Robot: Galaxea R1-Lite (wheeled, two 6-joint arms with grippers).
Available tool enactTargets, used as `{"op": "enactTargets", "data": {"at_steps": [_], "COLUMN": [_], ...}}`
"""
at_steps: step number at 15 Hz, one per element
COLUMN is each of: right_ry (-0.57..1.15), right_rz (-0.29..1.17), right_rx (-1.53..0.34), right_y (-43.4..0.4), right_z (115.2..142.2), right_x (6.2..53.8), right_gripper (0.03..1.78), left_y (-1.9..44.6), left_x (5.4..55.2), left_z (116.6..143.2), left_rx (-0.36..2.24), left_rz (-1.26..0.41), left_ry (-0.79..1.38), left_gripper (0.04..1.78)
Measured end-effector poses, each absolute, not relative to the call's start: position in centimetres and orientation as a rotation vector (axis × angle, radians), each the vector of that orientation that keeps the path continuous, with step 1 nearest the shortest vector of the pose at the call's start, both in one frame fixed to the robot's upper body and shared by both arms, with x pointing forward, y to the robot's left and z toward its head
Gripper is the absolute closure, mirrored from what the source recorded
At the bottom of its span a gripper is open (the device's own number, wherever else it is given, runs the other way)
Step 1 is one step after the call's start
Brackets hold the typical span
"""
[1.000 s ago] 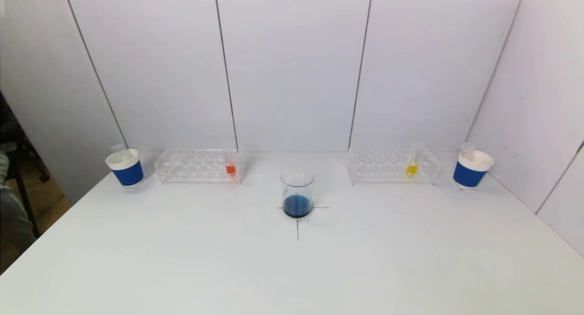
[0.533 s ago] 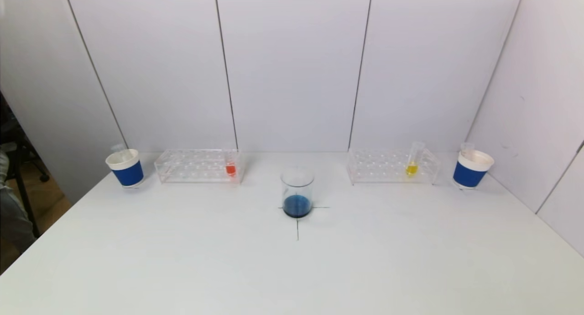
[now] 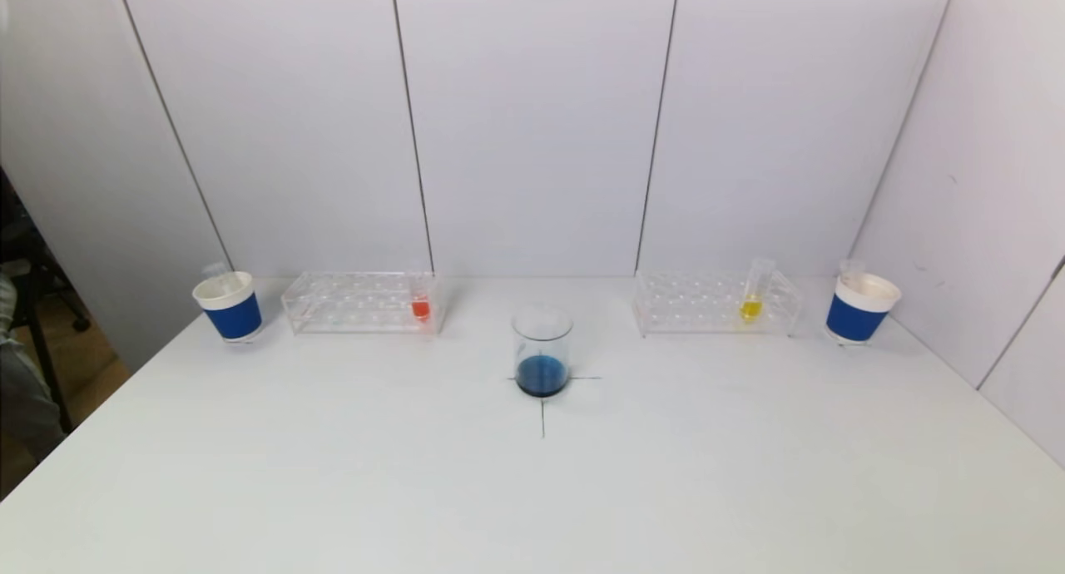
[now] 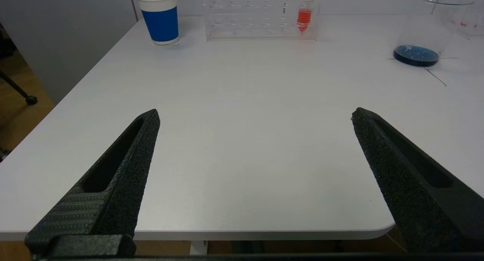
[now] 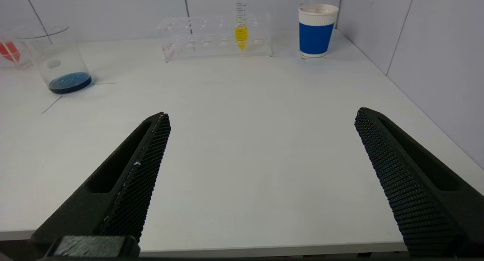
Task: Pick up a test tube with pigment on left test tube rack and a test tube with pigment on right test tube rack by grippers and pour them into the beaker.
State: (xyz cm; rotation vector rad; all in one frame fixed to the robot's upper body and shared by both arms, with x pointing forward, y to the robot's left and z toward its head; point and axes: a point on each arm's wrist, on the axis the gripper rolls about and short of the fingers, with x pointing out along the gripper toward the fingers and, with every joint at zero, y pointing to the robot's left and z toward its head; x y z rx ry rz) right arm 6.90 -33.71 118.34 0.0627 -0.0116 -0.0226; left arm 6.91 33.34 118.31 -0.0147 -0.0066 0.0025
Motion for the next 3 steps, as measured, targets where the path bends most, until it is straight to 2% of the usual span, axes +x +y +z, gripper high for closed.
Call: {"op": "enactTargets", "data": {"at_steps": [3], "right_ry": [-0.012], "right_rz": [-0.023], "right_rx": [0.062], "right_y": [-33.71], "right_z": [118.34], "right_x": [6.90], "right_gripper": [0.04], "left_y": [33.34], "left_x": [6.91], "left_z": [118.31], "left_rx": [-0.015], "left_rz": [0.003], "left_ry": [-0.007], "left_gripper": [0.05]}}
